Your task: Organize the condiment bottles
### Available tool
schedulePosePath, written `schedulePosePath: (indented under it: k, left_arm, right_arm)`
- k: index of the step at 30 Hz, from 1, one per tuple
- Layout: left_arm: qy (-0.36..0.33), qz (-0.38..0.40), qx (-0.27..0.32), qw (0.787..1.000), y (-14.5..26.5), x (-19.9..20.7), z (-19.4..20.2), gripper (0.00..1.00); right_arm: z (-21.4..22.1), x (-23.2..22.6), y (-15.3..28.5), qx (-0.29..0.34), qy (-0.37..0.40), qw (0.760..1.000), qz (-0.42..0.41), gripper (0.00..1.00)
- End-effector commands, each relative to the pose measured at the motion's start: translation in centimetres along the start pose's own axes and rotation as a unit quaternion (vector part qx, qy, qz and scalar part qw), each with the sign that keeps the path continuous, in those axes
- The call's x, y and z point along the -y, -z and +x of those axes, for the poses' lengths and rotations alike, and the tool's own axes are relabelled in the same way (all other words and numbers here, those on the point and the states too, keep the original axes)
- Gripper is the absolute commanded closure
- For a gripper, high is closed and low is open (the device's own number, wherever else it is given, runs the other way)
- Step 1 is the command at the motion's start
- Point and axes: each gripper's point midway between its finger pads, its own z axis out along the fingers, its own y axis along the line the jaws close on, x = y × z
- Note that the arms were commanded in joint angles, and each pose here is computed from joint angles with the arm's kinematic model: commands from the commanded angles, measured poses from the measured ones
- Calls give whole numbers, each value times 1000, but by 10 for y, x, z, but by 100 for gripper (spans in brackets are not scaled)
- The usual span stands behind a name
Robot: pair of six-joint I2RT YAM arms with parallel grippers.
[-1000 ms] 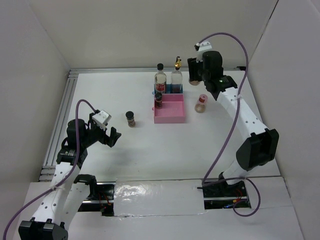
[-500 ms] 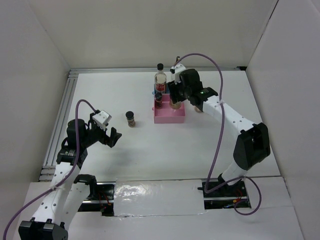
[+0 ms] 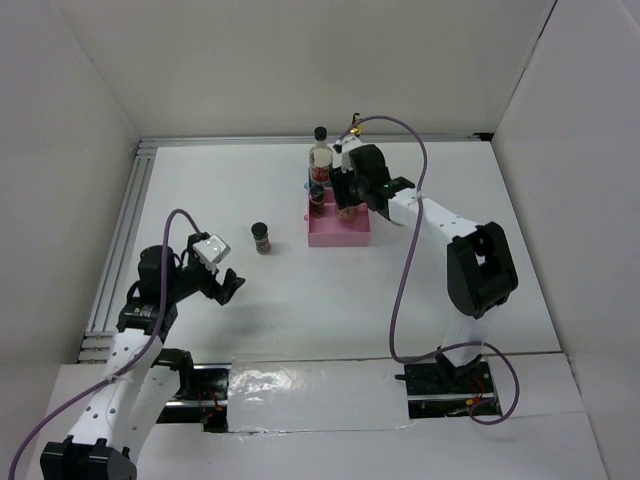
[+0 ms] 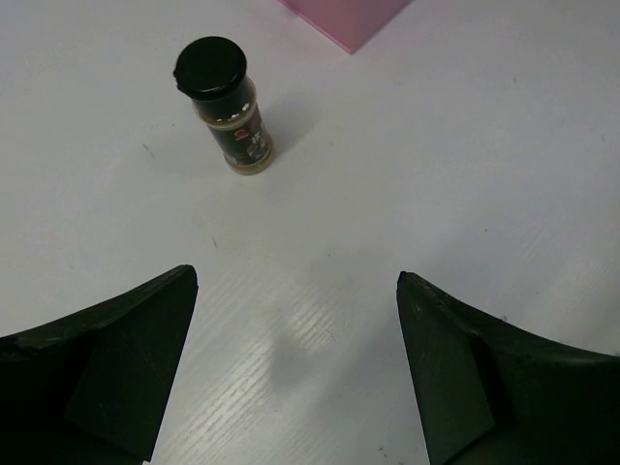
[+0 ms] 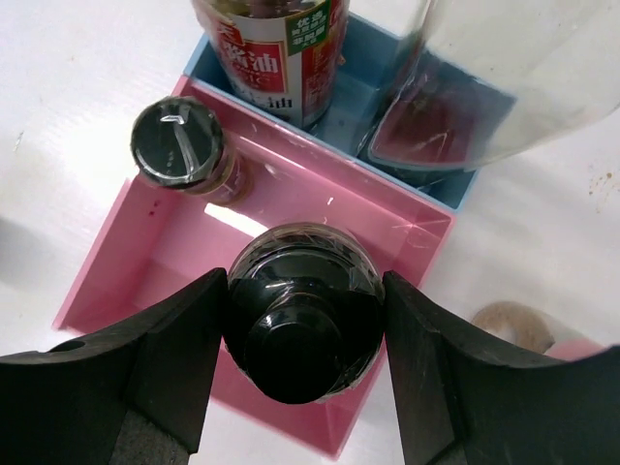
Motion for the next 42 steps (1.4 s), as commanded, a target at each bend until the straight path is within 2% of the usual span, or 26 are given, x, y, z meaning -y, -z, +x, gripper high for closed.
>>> schedulePosePath:
  k: [1,3,7,13,22,24,25,26,28,29,31,32,34,36,37,42]
  left_arm:
    - [-102,61,12,993,-3,14,7,4]
    - [-139,67,3,988,-3,14,16,4]
    - [-160,63,-12,985,-4,12,32,4]
    - [-133,70,-14,989,-4,17,35,4]
    - [-115,77,-9,990,-6,19,30,4]
    - [-114,77,-8,990,-6,19,29,4]
    - [-113,78,-8,990,-6,19,28,4]
    - [-111,81,-7,991,-7,20,28,4]
    - [-102,82,-6,991,-7,20,25,4]
    - [-98,87,-3,991,-7,22,23,4]
    - [-83,94,-1,992,-8,23,16,4]
    - [-79,98,1,992,-8,24,13,4]
    - [-65,105,5,992,-9,24,4,4]
    - [-57,105,12,993,-10,22,-8,4]
    - [-48,107,10,993,-13,20,-10,4]
    - [-24,111,3,994,-25,4,-38,5]
  right_arm:
    - [-38,9,-9,62,-13,998,19,100]
    - [-33,9,-15,55,-14,998,22,100]
    - [-27,9,-22,51,-19,998,24,100]
    - [-22,11,-27,46,-23,998,38,97]
    - [-26,22,-36,64,-44,996,53,99]
    - [-23,20,-40,59,-43,996,48,96]
    - [-23,19,-40,58,-43,996,47,93]
    - [-21,18,-41,55,-42,997,46,80]
    - [-19,18,-41,52,-41,997,46,62]
    - [-19,16,-39,49,-40,997,44,46]
    - [-18,17,-36,49,-41,997,47,37]
    - [-19,18,-35,50,-41,997,48,27]
    - [-19,17,-30,52,-40,997,48,16]
    - [-20,16,-27,53,-40,997,47,10]
    - [-23,15,-22,54,-39,997,46,2]
    - [-40,8,1,67,-50,996,38,0]
